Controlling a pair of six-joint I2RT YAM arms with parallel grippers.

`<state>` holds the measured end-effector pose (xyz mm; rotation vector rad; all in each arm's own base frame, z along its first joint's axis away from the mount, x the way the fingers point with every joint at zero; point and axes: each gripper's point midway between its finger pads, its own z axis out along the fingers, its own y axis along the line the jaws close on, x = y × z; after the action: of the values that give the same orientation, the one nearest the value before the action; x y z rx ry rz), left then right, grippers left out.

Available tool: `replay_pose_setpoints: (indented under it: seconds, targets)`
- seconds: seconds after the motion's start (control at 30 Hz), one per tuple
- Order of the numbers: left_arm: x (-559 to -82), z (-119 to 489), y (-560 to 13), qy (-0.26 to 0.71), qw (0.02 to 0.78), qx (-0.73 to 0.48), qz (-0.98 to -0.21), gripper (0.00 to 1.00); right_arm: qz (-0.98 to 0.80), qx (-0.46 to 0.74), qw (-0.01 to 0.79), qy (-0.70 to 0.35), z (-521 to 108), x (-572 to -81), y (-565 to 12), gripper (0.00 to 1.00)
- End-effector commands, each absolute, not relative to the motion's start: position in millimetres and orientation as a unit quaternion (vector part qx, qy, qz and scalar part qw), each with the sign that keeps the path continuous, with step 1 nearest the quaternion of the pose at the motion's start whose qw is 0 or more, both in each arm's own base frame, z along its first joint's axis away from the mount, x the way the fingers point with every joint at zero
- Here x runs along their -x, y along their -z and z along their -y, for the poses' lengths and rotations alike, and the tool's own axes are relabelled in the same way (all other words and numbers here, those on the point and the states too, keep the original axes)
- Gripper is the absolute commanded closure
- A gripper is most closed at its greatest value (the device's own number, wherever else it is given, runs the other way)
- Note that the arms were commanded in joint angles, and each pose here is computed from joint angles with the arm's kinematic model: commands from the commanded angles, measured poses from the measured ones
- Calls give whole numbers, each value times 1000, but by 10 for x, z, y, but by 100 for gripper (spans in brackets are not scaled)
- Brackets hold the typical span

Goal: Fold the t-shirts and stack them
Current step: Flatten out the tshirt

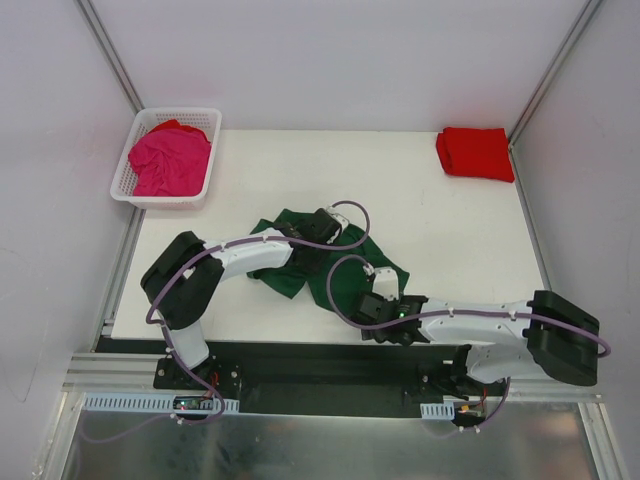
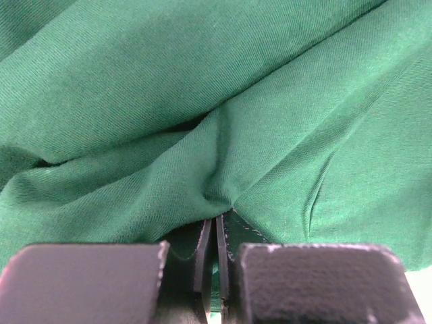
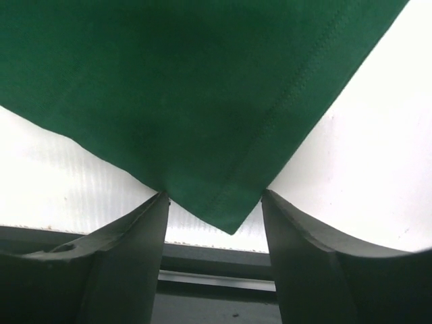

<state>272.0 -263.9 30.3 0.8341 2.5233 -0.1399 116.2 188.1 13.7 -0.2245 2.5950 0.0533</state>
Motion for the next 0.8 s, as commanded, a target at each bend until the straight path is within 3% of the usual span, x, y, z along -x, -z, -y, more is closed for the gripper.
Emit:
replay_pose_setpoints:
  seconds: [0.0, 0.17, 0.27, 0.5, 0.7, 0.77]
  targets:
    - [-2697, 2515, -366, 42, 238, -302, -922, 100, -958, 72, 278, -16, -1982, -1231, -120, 44]
    - [-2684, 2486, -349, 39, 236, -302, -923, 100, -958, 83, 273, -7, -2029, -1232, -58, 52]
    - [-2684, 2475, -349, 37, 236, -304, -922, 100, -959, 89, 269, -1, -2054, -1219, -18, 63]
    - [-2691, 2477, -345, 36, 237, -302, -923, 100, -959, 95, 266, 7, -2053, -1193, 25, 99]
    - [-2734, 2447, -419, 27, 251, -292, -922, 100, -954, 114, 276, 15, -2052, -1167, -27, 99]
    - [-2762, 2447, -484, 27, 261, -287, -921, 91, -951, 123, 285, 13, -2086, -1158, -89, 98]
